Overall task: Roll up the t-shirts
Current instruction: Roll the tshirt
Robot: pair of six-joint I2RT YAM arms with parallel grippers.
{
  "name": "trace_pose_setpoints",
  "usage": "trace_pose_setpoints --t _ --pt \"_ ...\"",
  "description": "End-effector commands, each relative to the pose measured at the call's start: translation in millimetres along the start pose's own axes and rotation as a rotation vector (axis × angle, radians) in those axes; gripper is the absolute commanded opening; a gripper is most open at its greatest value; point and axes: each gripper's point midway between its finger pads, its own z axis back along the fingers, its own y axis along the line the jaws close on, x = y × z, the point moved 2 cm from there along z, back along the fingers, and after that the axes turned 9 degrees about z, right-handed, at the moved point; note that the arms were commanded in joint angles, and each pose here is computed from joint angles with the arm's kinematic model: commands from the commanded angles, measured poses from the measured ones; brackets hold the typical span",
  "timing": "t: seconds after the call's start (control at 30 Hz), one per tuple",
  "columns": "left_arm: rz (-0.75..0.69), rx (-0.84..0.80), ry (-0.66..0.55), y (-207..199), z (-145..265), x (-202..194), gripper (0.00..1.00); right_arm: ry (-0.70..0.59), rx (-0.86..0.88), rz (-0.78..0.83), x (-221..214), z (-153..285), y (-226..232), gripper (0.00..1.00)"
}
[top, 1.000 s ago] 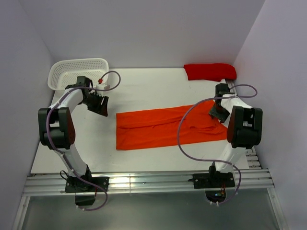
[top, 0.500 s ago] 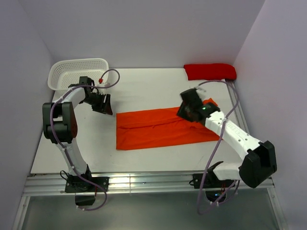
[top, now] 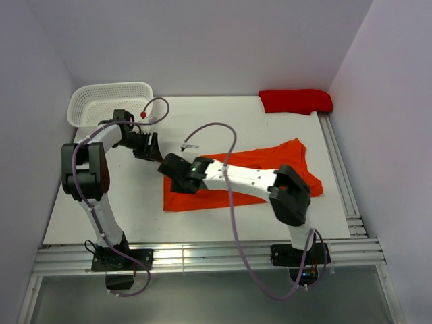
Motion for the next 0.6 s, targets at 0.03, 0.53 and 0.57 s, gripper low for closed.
trace_pose_setpoints --t 0.03,0.53,0.57 --pt "-0.047 -0.061 0.026 -16 -13 -2 0.62 0.024 0.003 0.039 -15 -9 39 0.45" --pt "-0.015 -0.010 0.085 -10 -39 -15 0.62 0.109 0.017 0.101 -59 -46 68 0.47" --pt "-0.013 -0.008 0.085 -10 -39 -15 0.61 0.109 0.016 0.104 -60 -46 69 0.47"
